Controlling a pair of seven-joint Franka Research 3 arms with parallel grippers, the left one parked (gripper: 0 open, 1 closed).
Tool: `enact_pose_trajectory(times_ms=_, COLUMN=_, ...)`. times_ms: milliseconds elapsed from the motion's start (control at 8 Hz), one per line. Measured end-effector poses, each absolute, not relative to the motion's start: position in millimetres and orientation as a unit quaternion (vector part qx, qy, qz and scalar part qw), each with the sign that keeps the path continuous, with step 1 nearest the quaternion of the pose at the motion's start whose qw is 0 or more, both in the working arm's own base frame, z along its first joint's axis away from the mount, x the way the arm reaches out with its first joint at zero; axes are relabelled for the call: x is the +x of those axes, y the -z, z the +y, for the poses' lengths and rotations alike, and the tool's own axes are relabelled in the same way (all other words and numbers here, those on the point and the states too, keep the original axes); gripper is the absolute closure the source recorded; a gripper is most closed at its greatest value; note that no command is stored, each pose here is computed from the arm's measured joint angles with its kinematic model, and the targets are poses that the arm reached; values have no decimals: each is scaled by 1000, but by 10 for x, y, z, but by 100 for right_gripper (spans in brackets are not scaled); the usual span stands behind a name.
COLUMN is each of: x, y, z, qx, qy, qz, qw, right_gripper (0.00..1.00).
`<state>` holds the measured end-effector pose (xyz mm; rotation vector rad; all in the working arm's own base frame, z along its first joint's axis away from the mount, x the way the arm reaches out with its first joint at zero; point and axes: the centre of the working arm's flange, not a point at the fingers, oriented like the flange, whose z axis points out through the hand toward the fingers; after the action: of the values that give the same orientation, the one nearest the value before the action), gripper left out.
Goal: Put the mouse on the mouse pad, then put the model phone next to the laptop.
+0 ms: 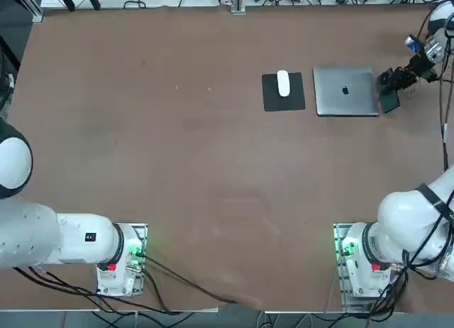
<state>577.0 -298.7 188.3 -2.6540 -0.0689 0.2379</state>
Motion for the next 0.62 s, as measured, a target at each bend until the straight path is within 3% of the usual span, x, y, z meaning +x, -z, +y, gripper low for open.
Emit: enact_pose_trajectory(times_ms=625, x=5837, y=-1917, z=-2986, qx=-968, qy=-83, qz=-29, qw=235, right_gripper=84)
